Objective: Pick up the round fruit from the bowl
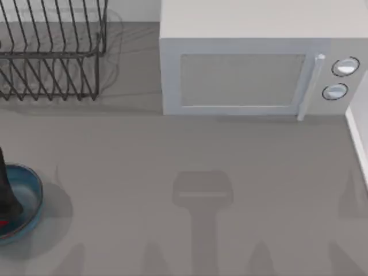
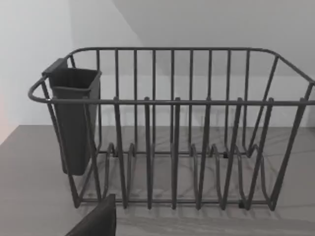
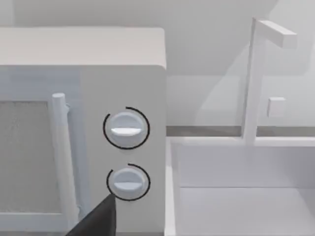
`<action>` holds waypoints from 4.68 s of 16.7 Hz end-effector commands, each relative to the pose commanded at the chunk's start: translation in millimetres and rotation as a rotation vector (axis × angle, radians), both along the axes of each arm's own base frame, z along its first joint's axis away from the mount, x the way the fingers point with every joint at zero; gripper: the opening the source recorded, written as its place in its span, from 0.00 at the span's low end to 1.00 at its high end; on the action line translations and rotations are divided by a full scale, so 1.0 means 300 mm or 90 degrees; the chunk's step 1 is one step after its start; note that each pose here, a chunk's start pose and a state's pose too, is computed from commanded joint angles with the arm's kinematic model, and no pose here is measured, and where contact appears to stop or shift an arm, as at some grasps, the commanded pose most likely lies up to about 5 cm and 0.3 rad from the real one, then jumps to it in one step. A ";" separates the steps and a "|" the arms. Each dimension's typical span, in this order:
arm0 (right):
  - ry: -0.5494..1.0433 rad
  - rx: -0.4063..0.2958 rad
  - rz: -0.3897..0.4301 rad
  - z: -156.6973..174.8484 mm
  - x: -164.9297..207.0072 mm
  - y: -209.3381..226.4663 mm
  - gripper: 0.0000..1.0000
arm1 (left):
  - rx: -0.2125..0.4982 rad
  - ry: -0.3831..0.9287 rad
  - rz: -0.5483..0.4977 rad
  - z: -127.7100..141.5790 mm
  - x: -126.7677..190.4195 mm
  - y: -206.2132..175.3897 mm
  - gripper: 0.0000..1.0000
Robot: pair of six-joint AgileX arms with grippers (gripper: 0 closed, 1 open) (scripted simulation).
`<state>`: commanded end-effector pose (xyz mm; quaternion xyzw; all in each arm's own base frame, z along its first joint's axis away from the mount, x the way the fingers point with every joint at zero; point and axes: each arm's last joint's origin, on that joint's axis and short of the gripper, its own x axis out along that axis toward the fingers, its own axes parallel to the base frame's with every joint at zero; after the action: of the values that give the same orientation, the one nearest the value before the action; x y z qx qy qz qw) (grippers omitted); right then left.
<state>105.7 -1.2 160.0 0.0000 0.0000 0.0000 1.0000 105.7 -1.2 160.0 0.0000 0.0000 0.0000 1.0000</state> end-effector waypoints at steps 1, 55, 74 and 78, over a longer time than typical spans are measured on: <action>0.000 0.000 0.000 0.000 0.000 0.000 1.00 | 0.000 0.000 0.000 0.000 0.000 0.000 1.00; 0.000 0.000 0.000 0.000 0.000 0.000 1.00 | 0.012 1.001 -0.012 0.115 0.508 0.091 1.00; 0.000 0.000 0.000 0.000 0.000 0.000 1.00 | 0.010 1.000 -0.010 -0.222 0.509 0.095 0.70; 0.000 0.000 0.000 0.000 0.000 0.000 1.00 | 0.010 1.000 -0.010 -0.222 0.509 0.095 0.40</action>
<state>105.7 -1.2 160.0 0.0000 0.0000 0.0000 1.0000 258.3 27.4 93.4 0.0071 0.7071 -0.0071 0.7071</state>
